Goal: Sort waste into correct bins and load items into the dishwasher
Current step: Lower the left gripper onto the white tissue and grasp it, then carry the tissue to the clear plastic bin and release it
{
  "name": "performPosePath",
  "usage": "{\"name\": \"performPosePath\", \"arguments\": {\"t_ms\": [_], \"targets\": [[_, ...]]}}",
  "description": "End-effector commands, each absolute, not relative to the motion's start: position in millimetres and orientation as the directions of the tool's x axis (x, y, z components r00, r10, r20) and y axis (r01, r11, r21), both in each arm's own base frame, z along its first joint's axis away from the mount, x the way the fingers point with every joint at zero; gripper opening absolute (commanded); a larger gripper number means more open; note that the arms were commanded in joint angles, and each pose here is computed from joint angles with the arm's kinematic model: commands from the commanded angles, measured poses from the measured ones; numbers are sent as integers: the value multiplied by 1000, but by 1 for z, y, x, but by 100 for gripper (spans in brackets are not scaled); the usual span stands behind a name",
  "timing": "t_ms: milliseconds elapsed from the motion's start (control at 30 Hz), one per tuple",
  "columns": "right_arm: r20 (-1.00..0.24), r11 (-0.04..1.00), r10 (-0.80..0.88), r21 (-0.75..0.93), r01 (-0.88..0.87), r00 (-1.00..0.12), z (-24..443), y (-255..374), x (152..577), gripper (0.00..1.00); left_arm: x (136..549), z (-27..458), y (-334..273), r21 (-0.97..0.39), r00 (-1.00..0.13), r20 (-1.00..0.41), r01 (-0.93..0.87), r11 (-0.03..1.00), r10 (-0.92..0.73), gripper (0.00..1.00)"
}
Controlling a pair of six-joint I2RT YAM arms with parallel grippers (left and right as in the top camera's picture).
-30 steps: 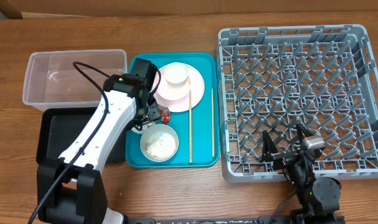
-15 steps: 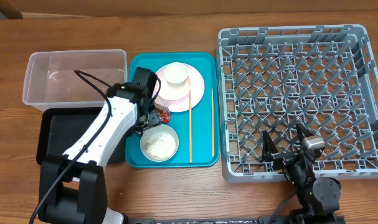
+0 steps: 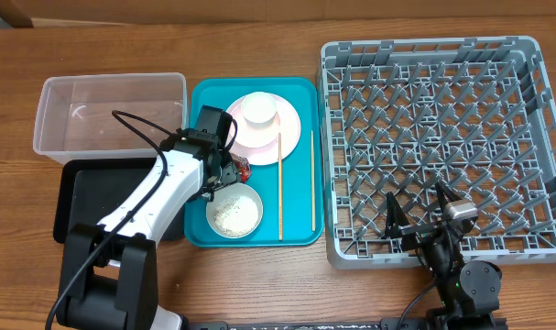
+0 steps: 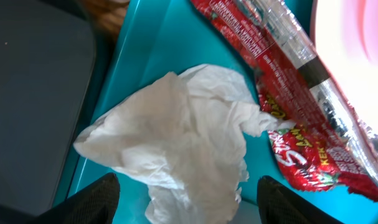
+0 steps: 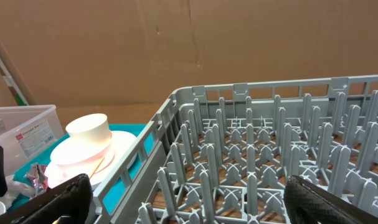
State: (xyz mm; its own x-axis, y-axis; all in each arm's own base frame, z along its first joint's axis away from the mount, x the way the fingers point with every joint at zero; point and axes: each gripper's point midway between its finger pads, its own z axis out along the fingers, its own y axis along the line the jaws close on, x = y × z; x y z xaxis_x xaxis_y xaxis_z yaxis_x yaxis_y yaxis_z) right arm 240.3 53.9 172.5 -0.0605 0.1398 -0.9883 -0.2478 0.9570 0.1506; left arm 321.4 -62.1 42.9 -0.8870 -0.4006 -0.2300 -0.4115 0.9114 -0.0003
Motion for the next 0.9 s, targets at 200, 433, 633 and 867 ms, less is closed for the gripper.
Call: {"name": "performPosePath", "arguments": {"t_ms": [200, 433, 633, 867], "targets": [[-989, 958, 140, 150, -243, -57, 171, 53, 241, 100, 331, 40, -62, -11, -872, -269, -422, 907, -409, 72], [-989, 958, 140, 150, -243, -57, 171, 53, 241, 100, 330, 36, -61, -1, -875, -260, -422, 906, -408, 71], [-989, 958, 140, 150, -243, -57, 171, 53, 241, 100, 327, 16, -61, 32, -888, -219, -421, 906, -405, 68], [-989, 958, 140, 150, -243, -57, 171, 53, 241, 100, 329, 9, -61, 39, -890, -211, -422, 906, -405, 43]]}}
